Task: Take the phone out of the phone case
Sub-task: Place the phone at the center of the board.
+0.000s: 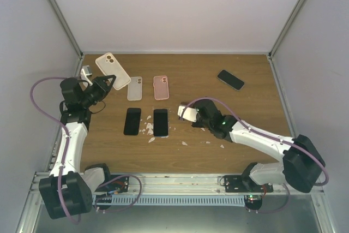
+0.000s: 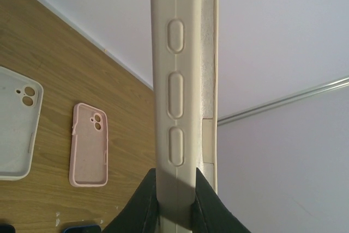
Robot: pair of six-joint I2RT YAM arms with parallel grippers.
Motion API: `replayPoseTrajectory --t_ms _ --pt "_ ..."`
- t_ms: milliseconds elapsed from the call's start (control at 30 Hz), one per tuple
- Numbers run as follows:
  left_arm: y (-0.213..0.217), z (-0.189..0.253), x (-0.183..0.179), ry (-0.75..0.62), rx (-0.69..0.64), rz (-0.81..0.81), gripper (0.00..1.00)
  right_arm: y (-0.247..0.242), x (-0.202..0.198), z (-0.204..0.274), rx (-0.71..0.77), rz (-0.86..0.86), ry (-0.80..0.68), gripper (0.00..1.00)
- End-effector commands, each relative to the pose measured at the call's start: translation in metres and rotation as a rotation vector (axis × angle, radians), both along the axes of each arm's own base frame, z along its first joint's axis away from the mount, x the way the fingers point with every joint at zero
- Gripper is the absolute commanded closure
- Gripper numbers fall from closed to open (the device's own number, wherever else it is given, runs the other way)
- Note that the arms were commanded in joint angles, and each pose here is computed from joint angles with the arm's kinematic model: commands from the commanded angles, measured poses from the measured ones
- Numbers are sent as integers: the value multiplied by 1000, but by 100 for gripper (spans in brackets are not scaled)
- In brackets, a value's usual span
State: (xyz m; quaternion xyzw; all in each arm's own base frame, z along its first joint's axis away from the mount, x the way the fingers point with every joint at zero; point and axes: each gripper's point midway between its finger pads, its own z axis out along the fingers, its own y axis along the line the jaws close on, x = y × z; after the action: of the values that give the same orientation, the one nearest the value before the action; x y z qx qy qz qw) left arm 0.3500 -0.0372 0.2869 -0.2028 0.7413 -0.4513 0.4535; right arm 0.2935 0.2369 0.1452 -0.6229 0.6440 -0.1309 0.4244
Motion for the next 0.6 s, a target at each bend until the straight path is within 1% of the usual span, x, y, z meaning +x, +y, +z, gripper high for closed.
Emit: replayPoseTrajectory --t_ms 0,267,433,567 --pt "9 14 4 -61 21 23 100 14 9 6 0 -24 -96 100" --pt "13 12 4 -48 4 37 100 30 -4 -28 -115 -21 -94 99" --pt "14 11 3 -48 -2 41 100 27 -9 -51 -206 -39 -93 98" --pt "14 10 3 -47 -4 40 100 22 -6 -59 -241 -74 -124 96"
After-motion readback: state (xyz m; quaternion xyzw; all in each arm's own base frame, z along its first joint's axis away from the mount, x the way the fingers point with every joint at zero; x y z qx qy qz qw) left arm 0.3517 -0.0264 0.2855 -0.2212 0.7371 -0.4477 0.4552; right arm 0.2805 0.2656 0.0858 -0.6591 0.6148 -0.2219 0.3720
